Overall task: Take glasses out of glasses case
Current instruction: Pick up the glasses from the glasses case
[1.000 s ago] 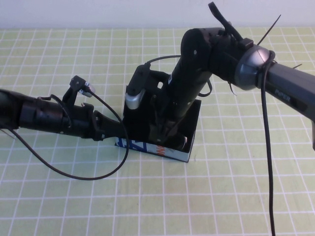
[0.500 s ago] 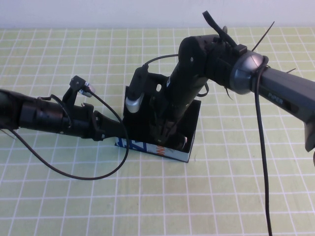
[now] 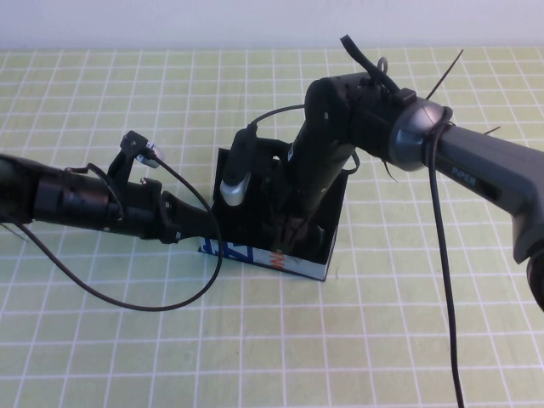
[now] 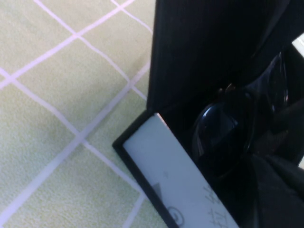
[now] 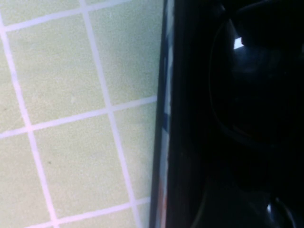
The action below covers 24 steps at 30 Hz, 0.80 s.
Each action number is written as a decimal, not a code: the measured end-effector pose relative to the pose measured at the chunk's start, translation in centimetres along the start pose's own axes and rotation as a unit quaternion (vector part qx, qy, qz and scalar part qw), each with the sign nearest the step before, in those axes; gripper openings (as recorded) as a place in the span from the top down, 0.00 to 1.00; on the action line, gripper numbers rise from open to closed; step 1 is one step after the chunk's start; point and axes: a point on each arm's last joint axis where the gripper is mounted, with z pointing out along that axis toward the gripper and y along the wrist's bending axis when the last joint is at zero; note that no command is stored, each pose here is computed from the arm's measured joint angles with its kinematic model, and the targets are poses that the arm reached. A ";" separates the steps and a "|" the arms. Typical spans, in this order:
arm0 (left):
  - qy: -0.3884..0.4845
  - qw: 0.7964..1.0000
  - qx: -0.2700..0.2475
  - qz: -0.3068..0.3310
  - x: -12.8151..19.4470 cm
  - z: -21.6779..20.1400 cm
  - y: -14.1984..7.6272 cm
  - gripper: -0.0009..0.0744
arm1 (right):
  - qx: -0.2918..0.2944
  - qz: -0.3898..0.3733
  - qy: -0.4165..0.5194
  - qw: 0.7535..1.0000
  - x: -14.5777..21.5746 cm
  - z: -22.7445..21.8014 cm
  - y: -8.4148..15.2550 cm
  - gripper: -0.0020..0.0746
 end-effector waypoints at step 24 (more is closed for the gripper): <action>-0.006 0.997 -0.044 0.061 -4.3 -3.4 -2.8 0.99 | 0.005 0.006 0.005 1.000 -0.3 -2.8 0.5 0.95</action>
